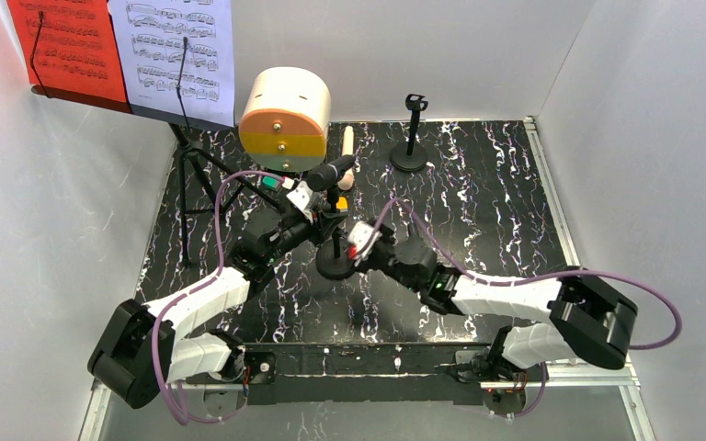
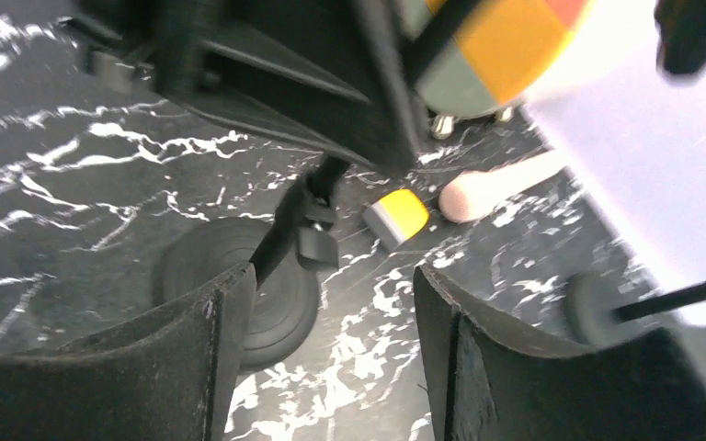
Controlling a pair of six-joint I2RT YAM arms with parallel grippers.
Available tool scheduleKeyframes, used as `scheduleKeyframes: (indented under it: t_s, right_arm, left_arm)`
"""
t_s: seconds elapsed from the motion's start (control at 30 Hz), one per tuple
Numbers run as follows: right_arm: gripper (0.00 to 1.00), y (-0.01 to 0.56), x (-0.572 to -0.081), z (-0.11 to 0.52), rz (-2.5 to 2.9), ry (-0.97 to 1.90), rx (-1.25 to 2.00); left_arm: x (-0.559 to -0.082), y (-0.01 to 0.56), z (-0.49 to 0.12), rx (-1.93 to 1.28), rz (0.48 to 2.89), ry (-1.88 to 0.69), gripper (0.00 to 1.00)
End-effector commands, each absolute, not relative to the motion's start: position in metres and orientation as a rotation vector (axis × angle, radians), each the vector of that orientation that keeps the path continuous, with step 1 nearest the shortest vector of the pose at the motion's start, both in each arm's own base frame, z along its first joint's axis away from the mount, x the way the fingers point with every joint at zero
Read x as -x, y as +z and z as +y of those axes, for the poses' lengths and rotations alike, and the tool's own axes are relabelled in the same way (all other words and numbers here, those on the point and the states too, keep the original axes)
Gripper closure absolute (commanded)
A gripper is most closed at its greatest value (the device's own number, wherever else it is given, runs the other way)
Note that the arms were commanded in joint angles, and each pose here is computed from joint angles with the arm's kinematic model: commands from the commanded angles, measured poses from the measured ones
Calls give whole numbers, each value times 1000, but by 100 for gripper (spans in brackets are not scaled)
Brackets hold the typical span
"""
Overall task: Pack up the instrument practice props
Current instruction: Unscrew the knob on the microphone stand.
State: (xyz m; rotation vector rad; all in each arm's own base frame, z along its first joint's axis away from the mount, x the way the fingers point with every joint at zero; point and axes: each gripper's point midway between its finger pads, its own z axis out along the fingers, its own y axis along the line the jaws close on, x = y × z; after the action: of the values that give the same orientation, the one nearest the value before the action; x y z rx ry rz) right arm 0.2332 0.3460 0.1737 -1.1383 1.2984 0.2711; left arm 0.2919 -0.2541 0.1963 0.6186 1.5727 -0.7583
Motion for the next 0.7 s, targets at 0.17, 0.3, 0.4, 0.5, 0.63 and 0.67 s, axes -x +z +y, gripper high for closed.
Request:
scheduleKeyframes:
  t_s: [0.17,0.3,0.4,0.5,0.63,0.67]
  right_arm:
    - [23,194,-222,344,1591,1130,491]
    - [20,199,-230,343,1655,1329,330]
    - [20,196,-237,342,1702,1450,227]
    - [24,190,-245,342,1743,1531,147]
    - [29,184,-249,346,1774,1642,111]
    - [31,183,-248,347,1779,1672,119]
  left_arm:
    - [-286,166,-251,-617,1706,-761,100]
    - [-286,165,-251,-618,1709,-762,100]
    - [-286,166,-252,-618,1708,-765,100]
    - [-286,165,-252,-620,1710,-767,100]
    - [-286,165,-252,-619,1710,-767,100]
    - [-286,165,-252,-621,1710,-767,100]
